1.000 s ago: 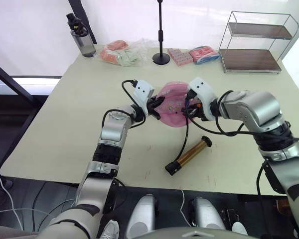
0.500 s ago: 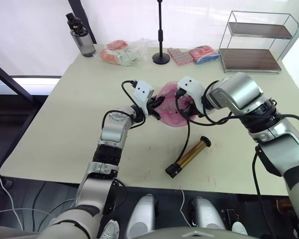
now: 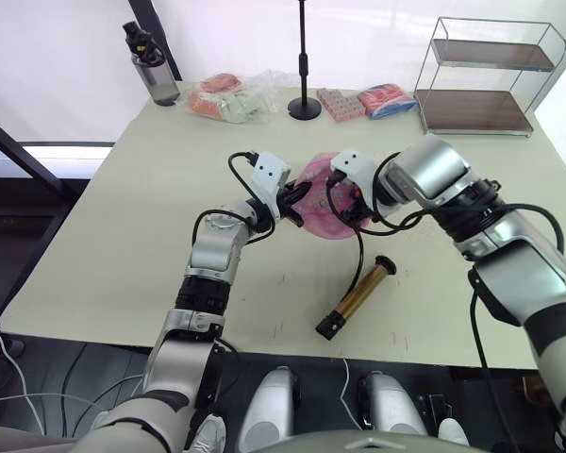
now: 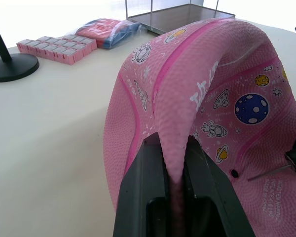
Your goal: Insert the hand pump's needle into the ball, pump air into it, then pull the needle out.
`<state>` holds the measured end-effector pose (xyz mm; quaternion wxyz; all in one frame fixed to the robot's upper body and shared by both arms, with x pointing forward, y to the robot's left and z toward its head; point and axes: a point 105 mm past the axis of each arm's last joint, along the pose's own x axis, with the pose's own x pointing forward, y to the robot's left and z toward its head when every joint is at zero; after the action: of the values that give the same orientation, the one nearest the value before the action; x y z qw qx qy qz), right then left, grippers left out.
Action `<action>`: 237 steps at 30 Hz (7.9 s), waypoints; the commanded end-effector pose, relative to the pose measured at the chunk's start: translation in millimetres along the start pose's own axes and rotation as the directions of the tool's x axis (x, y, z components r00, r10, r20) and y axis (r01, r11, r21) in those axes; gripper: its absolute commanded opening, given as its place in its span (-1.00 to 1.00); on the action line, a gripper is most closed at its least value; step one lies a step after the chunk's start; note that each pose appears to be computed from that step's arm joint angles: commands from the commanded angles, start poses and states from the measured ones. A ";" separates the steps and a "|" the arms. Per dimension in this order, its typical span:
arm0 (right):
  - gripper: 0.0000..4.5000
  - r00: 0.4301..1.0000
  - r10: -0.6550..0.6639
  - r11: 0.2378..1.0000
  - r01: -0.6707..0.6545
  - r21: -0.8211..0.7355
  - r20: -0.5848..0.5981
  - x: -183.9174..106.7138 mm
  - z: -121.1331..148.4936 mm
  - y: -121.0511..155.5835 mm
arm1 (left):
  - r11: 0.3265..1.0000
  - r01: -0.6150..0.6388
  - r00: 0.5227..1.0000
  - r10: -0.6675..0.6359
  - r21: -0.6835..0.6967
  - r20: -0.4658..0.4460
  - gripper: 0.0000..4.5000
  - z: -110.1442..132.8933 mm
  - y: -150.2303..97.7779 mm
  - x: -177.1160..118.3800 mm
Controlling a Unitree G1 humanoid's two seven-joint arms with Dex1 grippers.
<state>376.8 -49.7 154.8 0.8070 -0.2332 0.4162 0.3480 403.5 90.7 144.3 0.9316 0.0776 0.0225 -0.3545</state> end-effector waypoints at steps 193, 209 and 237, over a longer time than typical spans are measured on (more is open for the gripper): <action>0.43 0.793 -0.009 0.992 -0.070 0.105 0.609 -6.7 -16.9 -4.5 | 0.982 0.027 0.999 -0.034 -0.189 -0.033 -1.00 -33.2 -22.2 7.1; 0.43 0.812 -0.038 0.985 -0.069 0.160 0.582 6.0 -18.5 -10.1 | 0.982 0.024 0.999 -0.031 -0.190 -0.037 -1.00 -34.7 -21.7 5.2; -0.97 0.858 -0.058 0.994 0.095 -0.047 0.510 12.4 -5.2 -14.0 | 0.980 0.025 0.999 -0.034 -0.195 -0.041 -1.00 -37.0 -23.1 5.7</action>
<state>385.6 -61.1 127.7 0.8941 -0.1377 0.1963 0.3782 401.0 88.5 132.4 0.9395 -0.0004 0.0308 -0.3412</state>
